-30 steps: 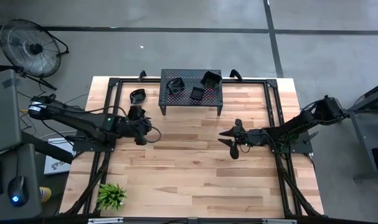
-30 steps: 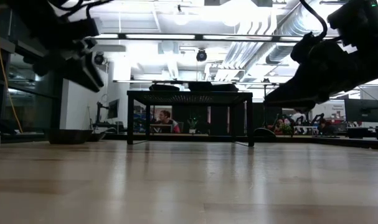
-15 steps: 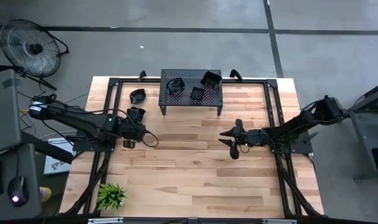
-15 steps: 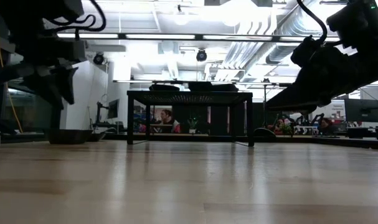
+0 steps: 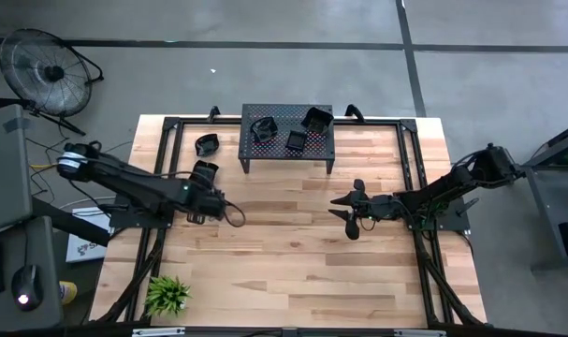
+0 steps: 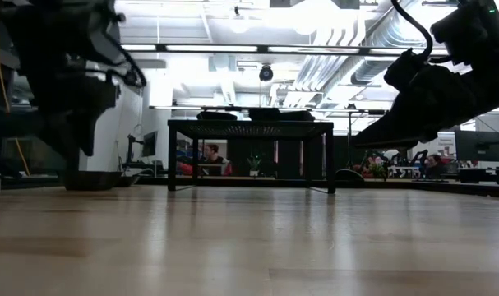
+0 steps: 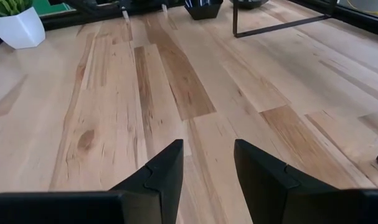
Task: Pick & Place Mini shaped plates
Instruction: Stack the black distorted square plate on top of the black distorted square plate on the shelf
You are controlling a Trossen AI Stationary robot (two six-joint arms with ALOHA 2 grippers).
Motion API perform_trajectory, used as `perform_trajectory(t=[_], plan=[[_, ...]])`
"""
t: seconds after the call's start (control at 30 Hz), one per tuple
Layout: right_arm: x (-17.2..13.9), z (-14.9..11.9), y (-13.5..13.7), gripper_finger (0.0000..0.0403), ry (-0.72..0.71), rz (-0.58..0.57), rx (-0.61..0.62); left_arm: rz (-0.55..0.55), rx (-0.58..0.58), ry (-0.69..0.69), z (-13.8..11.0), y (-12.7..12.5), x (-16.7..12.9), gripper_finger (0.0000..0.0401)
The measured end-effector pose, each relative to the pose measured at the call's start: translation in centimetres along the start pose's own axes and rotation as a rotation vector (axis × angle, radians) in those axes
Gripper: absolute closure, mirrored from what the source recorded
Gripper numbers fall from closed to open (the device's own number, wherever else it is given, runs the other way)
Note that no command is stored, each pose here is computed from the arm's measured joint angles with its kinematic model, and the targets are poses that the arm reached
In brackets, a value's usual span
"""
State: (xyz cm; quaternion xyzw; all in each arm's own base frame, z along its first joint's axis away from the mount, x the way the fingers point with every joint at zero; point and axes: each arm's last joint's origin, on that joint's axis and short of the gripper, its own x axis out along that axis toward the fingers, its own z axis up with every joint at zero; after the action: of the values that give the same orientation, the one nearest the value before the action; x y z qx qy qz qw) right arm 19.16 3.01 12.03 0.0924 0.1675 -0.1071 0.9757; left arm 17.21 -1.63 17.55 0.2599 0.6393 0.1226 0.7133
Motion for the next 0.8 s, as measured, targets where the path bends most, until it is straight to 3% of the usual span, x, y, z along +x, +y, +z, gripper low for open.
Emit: perform_trajectory(t=[0.13, 0.33, 0.57, 0.8], plan=[[0.0, 0.0, 0.0, 0.0265, 0.000, 0.000, -0.013, 0.019, 0.039, 0.070, 0.5, -0.6, 1.1, 0.0261], [0.0, 0.0, 0.0, 0.0265, 0.000, 0.000, -0.013, 0.142, 0.005, 0.164, 0.3, -0.8, 1.9, 0.0261], [0.0, 0.0, 0.0, 0.0265, 0.000, 0.000, -0.013, 0.152, -0.029, 0.181, 0.0, -0.6, 2.1, 0.0261], [0.0, 0.0, 0.0, 0.0265, 0.000, 0.000, -0.014, 0.122, -0.141, 0.246, -1.4, 0.0, 4.4, 0.0261]])
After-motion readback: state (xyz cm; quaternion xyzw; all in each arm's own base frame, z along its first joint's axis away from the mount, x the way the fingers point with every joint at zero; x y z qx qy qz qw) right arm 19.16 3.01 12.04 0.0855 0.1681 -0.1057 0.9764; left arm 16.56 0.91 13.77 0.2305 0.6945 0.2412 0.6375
